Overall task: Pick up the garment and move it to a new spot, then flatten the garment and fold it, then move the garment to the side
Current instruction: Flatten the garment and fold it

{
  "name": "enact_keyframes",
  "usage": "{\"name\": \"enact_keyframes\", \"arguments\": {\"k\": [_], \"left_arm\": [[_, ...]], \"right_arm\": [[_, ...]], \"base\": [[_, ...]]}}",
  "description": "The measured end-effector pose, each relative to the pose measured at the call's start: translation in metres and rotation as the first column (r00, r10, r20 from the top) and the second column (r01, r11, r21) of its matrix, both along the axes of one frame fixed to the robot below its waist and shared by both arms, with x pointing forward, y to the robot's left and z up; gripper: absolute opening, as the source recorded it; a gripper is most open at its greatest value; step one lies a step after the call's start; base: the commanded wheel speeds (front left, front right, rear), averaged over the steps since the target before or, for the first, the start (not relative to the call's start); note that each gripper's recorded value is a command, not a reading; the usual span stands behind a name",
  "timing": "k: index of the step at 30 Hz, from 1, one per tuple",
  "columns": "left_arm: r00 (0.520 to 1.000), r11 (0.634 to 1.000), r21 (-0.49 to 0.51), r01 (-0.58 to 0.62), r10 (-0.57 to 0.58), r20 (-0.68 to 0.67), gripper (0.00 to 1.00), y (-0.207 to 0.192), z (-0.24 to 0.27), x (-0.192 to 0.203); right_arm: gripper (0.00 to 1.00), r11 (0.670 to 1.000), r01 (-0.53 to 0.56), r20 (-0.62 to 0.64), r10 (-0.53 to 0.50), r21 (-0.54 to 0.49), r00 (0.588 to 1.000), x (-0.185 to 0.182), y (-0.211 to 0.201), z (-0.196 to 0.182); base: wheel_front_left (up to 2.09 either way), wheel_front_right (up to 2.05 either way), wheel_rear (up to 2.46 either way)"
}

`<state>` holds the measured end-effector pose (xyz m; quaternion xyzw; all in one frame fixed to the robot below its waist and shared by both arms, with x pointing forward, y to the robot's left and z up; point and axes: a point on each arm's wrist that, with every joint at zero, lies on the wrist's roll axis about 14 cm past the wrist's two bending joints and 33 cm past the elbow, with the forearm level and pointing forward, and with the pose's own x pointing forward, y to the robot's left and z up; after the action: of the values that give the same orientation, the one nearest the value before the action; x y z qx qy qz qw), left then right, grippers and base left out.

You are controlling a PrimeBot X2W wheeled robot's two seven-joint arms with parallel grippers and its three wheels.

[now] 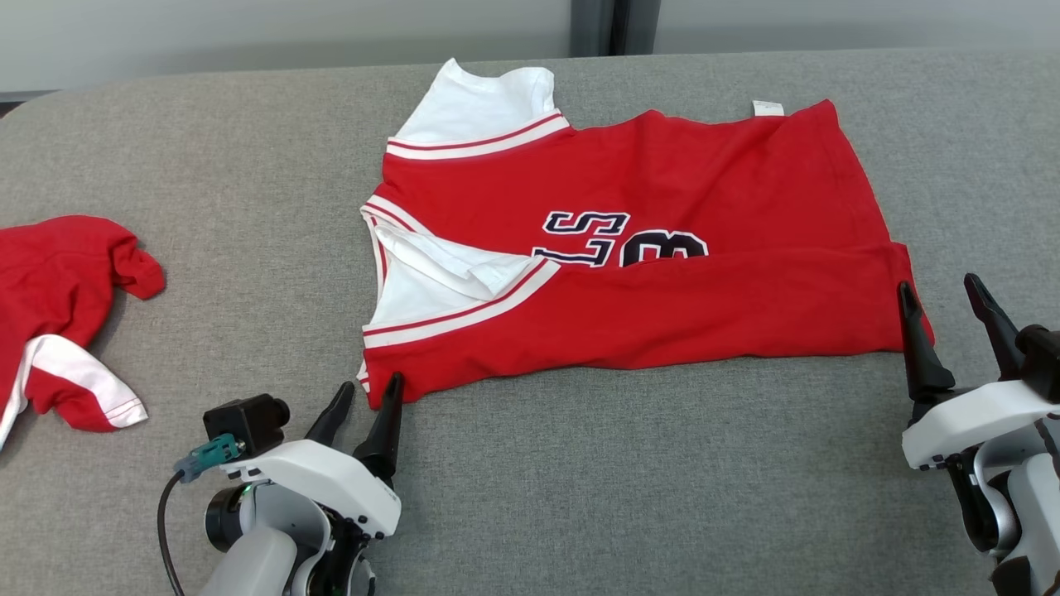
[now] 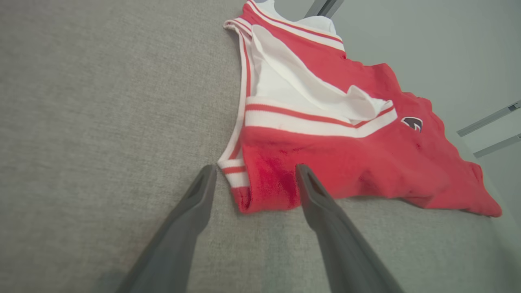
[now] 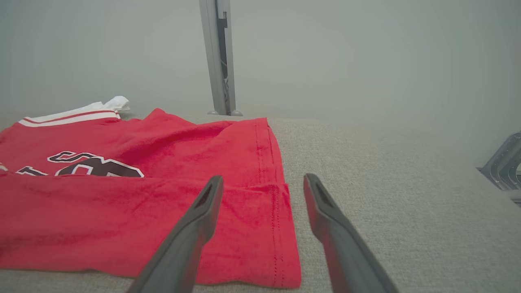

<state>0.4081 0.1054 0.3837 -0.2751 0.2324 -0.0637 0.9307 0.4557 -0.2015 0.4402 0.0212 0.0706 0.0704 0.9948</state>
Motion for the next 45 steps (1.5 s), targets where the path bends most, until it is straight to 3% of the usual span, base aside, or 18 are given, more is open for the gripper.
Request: {"name": "enact_keyframes", "arguments": {"k": [4, 5, 6, 7, 8, 9, 10, 29, 30, 31, 32, 45], "left_arm": [[0.999, 1.0, 0.016, 0.006, -0.005, -0.045, 1.0, 0.001, -0.006, -0.004], [0.999, 1.0, 0.014, 0.007, -0.006, -0.05, 0.95, 0.0, -0.007, -0.003], [0.998, 1.0, 0.016, 0.009, -0.008, -0.057, 0.76, -0.001, -0.007, -0.003], [0.998, 1.0, 0.016, 0.013, -0.012, -0.06, 0.46, -0.002, -0.007, -0.003], [0.998, 1.0, 0.016, 0.013, -0.012, -0.061, 0.36, -0.002, -0.007, -0.002], [0.998, 1.0, 0.016, 0.017, -0.016, -0.068, 0.08, -0.003, -0.008, -0.002], [0.997, 1.0, 0.016, 0.02, -0.019, -0.069, 0.0, -0.004, -0.009, -0.003], [0.999, 1.0, 0.018, 0.01, -0.009, -0.048, 0.0, 0.004, -0.003, -0.006], [0.999, 1.0, 0.019, 0.008, -0.007, -0.048, 0.0, 0.005, -0.003, -0.006], [0.999, 1.0, 0.019, 0.009, -0.008, -0.049, 0.0, 0.005, -0.003, -0.006], [0.999, 1.0, 0.019, 0.01, -0.009, -0.049, 0.0, 0.005, -0.003, -0.007], [0.997, 0.998, 0.017, 0.053, -0.052, -0.051, 0.0, 0.006, 0.001, -0.032]], "right_arm": [[1.0, 1.0, 0.001, -0.002, -0.001, -0.004, 1.0, -0.001, -0.001, -0.001], [1.0, 1.0, 0.002, -0.003, -0.002, -0.005, 1.0, -0.001, -0.002, -0.001], [1.0, 1.0, 0.004, -0.006, -0.004, -0.006, 1.0, -0.002, -0.003, -0.002], [1.0, 1.0, 0.005, -0.01, -0.006, -0.007, 1.0, -0.002, -0.003, -0.003], [1.0, 1.0, 0.006, -0.016, -0.006, -0.008, 1.0, -0.003, -0.004, -0.005], [1.0, 1.0, 0.007, -0.022, -0.007, -0.007, 1.0, -0.004, -0.004, -0.007], [1.0, 1.0, 0.007, -0.032, -0.007, -0.004, 0.999, -0.005, -0.004, -0.01], [1.0, 0.996, 0.041, -0.262, -0.019, 0.082, 0.965, -0.009, 0.004, -0.068], [0.74, 0.996, 0.037, -0.268, -0.014, 0.081, 0.963, -0.008, 0.005, -0.07], [0.15, 0.997, 0.029, -0.271, -0.007, 0.077, 0.962, -0.008, 0.006, -0.07], [0.0, 0.997, 0.02, -0.273, 0.0, 0.071, 0.962, -0.007, 0.007, -0.071], [0.0, 0.998, -0.002, -0.267, 0.017, 0.056, 0.963, -0.032, -0.011, -0.065]], "base": [[0.0, 0.0, 0.0], [0.0, 0.0, 0.0], [0.0, 0.0, 0.0], [0.0, 0.0, 0.0], [0.0, 0.0, 0.0], [0.0, 0.0, 0.0], [0.0, 0.0, 0.0], [0.0, 0.0, 0.0], [0.0, 0.0, 0.0], [0.0, 0.0, 0.0], [0.0, 0.0, 0.0], [0.0, 0.0, 0.0]]}}
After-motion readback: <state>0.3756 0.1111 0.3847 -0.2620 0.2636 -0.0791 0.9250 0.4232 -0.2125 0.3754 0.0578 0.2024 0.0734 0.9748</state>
